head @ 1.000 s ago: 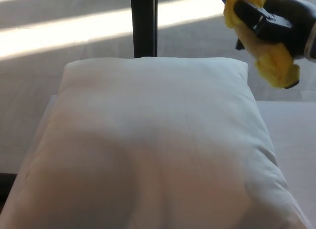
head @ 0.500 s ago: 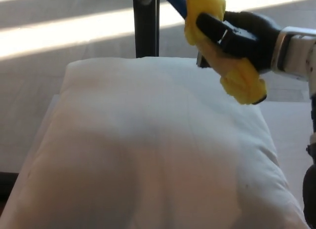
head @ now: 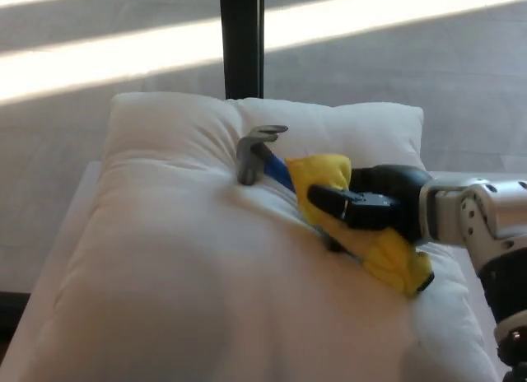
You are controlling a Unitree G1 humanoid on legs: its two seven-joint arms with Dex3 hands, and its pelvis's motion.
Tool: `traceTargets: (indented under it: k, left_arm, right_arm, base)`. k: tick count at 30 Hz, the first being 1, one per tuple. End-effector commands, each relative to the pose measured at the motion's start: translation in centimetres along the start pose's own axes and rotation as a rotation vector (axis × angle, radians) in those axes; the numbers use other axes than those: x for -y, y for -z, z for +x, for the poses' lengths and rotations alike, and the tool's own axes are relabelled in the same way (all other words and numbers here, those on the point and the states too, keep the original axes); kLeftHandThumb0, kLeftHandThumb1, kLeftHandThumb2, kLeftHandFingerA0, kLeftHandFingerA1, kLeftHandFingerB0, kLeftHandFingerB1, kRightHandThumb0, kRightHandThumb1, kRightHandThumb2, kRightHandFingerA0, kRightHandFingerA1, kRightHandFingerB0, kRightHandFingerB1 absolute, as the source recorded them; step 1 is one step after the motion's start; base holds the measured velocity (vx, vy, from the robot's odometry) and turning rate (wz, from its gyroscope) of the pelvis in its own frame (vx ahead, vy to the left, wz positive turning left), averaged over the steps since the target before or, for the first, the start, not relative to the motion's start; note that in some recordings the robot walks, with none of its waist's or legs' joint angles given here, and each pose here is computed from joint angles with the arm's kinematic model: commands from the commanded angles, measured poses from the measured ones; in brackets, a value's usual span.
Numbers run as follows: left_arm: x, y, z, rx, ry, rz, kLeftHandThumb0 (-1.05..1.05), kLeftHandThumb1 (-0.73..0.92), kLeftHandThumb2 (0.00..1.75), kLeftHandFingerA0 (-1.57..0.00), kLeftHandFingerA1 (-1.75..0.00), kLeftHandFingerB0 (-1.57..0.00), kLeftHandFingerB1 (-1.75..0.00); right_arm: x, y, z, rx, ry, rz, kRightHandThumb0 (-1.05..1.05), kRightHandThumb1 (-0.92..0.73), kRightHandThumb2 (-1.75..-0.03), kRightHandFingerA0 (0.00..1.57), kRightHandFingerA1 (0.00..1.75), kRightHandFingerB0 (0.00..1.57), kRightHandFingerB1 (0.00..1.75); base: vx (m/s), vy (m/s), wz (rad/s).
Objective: A hammer is kept on the right hand side and a pillow is kept on the left hand side on the desk infront of the robot and the robot uses its right hand to pick up the hammer and makes a downward swinging motion to hit the pillow
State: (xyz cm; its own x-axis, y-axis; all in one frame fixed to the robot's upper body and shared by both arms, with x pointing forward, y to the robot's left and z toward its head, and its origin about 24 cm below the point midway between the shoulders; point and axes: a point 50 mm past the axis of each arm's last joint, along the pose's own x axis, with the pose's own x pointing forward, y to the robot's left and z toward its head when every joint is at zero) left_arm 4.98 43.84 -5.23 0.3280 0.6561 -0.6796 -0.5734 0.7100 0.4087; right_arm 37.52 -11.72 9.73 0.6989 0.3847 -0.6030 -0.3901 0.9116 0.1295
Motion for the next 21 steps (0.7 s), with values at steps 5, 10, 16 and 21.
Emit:
traceTargets:
  k: [5, 10, 16, 21]
  left_arm:
    - [-0.6, -0.4, 0.0, 0.011, -0.002, -0.012, -0.73, 0.77, 0.63, -0.70, -0.60, -0.63, -0.48]
    - [-0.5, -0.3, 0.0, 0.006, -0.018, -0.034, -0.72, 0.74, 0.62, -0.72, -0.60, -0.65, -0.49]
    - [-0.6, -0.3, -0.1, 0.007, -0.009, -0.004, -0.72, 0.77, 0.63, -0.70, -0.58, -0.62, -0.47]
    - [-0.7, -0.1, -0.1, 0.002, -0.015, 0.014, -0.72, 0.78, 0.63, -0.70, -0.57, -0.64, -0.47]
  right_arm:
    - [1.2, 10.0, 2.6, -0.304, 0.255, -0.437, -0.34, -0.69, -0.85, 0.89, 1.75, 0.72, 1.45]
    - [0.9, 9.7, 2.8, -0.312, 0.249, -0.486, -0.35, -0.70, -0.83, 0.91, 1.75, 0.72, 1.44]
    - [0.7, 7.6, 2.5, -0.244, 0.242, -0.466, -0.36, -0.75, -0.88, 0.87, 1.75, 0.66, 1.44]
    - [1.0, 4.0, 1.7, -0.152, 0.208, -0.302, -0.34, -0.73, -0.94, 1.06, 1.75, 0.70, 1.67]
  base:
    - [0.00, 0.000, 0.00]
    - [0.00, 0.000, 0.00]
    - [0.00, 0.000, 0.00]
    - [0.00, 0.000, 0.00]
